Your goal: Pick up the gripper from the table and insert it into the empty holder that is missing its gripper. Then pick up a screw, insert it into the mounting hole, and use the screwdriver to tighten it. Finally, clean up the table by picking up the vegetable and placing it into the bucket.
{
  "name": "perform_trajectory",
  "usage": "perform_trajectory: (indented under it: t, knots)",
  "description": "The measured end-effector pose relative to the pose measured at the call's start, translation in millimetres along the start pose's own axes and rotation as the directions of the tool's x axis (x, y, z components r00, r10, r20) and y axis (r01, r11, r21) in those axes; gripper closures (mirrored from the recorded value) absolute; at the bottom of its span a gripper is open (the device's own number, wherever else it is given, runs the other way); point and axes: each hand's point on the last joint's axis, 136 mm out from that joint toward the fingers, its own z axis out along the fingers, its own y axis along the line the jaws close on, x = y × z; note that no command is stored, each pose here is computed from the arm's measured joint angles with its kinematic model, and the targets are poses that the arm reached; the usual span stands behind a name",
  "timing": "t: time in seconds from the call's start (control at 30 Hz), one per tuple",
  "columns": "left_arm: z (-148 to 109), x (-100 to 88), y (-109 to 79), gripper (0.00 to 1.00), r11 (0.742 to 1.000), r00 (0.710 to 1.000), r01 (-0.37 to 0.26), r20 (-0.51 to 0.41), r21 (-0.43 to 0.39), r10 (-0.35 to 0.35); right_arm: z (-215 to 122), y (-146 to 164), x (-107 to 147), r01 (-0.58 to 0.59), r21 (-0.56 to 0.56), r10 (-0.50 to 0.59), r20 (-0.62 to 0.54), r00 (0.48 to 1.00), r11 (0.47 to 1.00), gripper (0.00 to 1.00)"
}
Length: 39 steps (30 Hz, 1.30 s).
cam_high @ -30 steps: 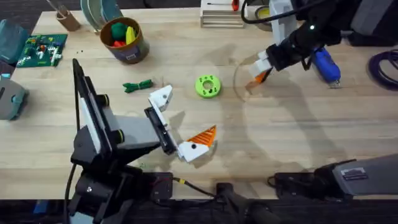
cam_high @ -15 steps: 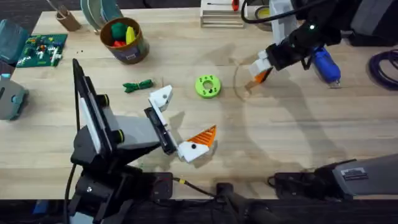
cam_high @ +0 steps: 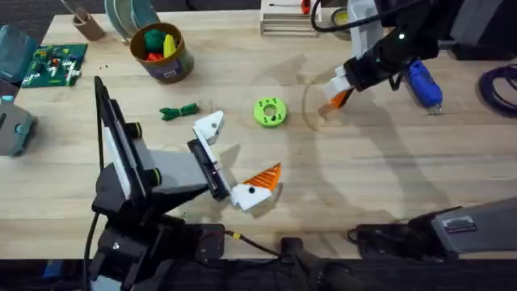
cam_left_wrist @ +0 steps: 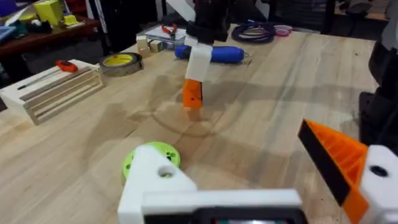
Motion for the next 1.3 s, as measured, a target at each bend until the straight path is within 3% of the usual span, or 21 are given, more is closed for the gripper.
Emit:
perform_trajectory:
  t: [0.4, 0.57, 0.67, 1.07, 1.3]
  knots:
    - [0, 0.0, 0.1, 0.007, 1.0, 1.0, 0.0, 0.0, 0.0, 0.0, 0, 1, 5, -0.001, -0.004, 0.001, -0.018, 1.0, 1.0, 0.491]
    - [0, 0.0, 0.1, 0.007, 1.0, 1.0, 0.0, 0.0, 0.0, 0.0, 0, 1, 5, -0.001, -0.005, 0.001, -0.019, 1.0, 1.0, 0.719]
    - [0, 0.0, 0.1, 0.007, 1.0, 1.0, 0.0, 0.0, 0.0, 0.0, 0, 1, 4, 0.001, -0.003, -0.001, -0.018, 1.0, 1.0, 0.973]
    - [0, 0.0, 0.1, 0.007, 1.0, 1.0, 0.0, 0.0, 0.0, 0.0, -4, 1, 4, 0.003, 0.0, -0.003, -0.012, 1.0, 1.0, 0.994]
    - [0, 0.0, 0.1, 0.007, 1.0, 1.0, 0.0, 0.0, 0.0, 0.0, -46, 1, -8, 0.011, 0.03, -0.015, 0.113, 0.994, 0.999, 0.994]
